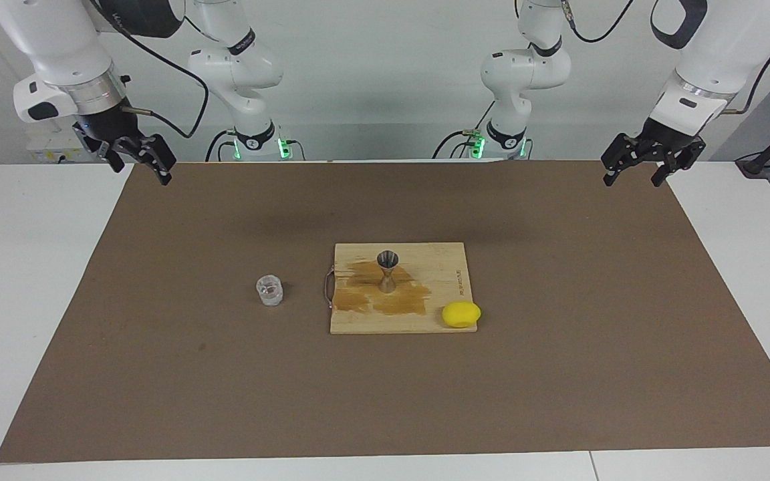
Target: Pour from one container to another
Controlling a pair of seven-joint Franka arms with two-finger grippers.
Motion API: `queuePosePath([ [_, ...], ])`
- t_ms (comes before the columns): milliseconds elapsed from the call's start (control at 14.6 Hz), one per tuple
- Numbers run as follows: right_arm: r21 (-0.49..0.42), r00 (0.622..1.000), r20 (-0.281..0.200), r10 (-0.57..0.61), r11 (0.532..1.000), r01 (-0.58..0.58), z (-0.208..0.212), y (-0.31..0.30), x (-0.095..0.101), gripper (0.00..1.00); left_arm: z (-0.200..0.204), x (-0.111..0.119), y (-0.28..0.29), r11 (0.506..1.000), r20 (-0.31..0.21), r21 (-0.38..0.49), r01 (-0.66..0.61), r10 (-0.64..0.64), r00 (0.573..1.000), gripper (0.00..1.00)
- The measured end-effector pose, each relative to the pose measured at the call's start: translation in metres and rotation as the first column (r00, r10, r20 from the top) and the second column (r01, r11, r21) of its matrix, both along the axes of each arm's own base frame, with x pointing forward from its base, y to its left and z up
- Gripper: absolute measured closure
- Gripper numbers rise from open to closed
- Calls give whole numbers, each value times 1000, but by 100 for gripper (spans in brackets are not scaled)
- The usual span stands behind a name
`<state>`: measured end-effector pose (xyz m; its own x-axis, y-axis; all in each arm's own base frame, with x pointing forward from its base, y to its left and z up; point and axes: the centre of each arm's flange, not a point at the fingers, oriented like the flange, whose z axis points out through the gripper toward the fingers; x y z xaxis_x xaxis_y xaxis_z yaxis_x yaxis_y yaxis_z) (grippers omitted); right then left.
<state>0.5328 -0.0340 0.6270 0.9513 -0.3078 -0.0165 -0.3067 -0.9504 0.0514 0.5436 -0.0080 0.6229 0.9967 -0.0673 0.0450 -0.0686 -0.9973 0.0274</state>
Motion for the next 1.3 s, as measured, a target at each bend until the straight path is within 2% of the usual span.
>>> queuePosePath([
  [411, 1, 999, -4, 41, 999, -41, 1, 6, -1, 0, 0, 0, 0, 1000, -2, 0, 0, 0, 1000, 0],
  [1302, 1, 998, -3, 56, 998, -56, 1, 13, 0, 0, 0, 0, 0, 1000, -2, 1, 0, 0, 1000, 0],
])
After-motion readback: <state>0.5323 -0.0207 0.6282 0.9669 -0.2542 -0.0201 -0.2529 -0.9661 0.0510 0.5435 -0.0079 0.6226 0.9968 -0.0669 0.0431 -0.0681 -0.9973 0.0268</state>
